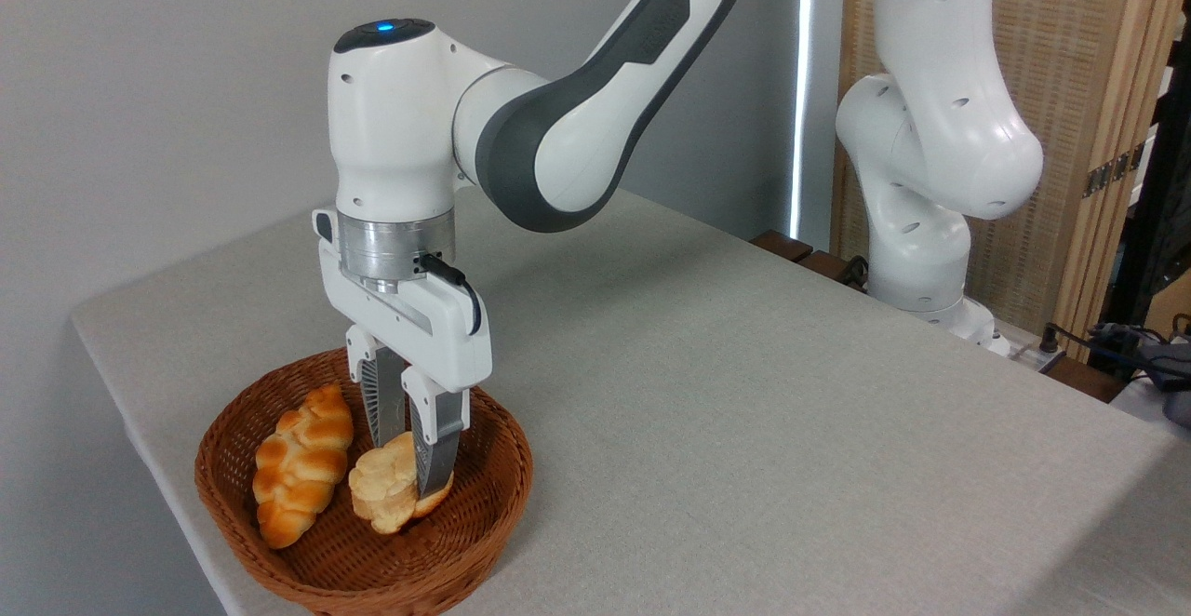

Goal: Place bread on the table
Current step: 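Close the gripper fingers on the round pale bun, then lift the bun out of the basket and carry it beside the basket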

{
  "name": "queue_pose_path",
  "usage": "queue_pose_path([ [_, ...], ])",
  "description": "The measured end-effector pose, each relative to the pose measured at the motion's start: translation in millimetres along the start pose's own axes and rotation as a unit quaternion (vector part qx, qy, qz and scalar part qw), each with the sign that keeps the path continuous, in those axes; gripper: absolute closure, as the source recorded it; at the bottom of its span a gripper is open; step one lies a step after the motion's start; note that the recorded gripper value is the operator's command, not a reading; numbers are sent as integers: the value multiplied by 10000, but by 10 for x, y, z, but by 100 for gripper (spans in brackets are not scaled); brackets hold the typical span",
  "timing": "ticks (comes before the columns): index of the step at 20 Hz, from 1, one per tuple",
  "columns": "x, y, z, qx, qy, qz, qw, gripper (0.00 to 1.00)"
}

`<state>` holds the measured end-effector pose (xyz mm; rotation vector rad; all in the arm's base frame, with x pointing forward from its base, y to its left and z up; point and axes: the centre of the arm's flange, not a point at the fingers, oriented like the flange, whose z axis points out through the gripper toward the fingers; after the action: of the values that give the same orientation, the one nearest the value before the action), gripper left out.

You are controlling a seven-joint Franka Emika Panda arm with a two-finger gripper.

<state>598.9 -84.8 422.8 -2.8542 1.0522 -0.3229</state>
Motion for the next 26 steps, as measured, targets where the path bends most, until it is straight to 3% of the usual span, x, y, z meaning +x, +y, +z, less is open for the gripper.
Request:
queue_pose_path([
  [5, 14, -22, -70, 35, 58, -9, 10000, 37],
  [11, 14, -72, -539, 185, 357, -57, 9992, 37],
  [15, -126, -11, -799, -28, 71, -81, 9999, 37],
  [18, -263, 96, -917, -299, -319, -58, 9990, 37],
  [26, -536, 442, -881, -804, -820, 27, 9934, 36],
])
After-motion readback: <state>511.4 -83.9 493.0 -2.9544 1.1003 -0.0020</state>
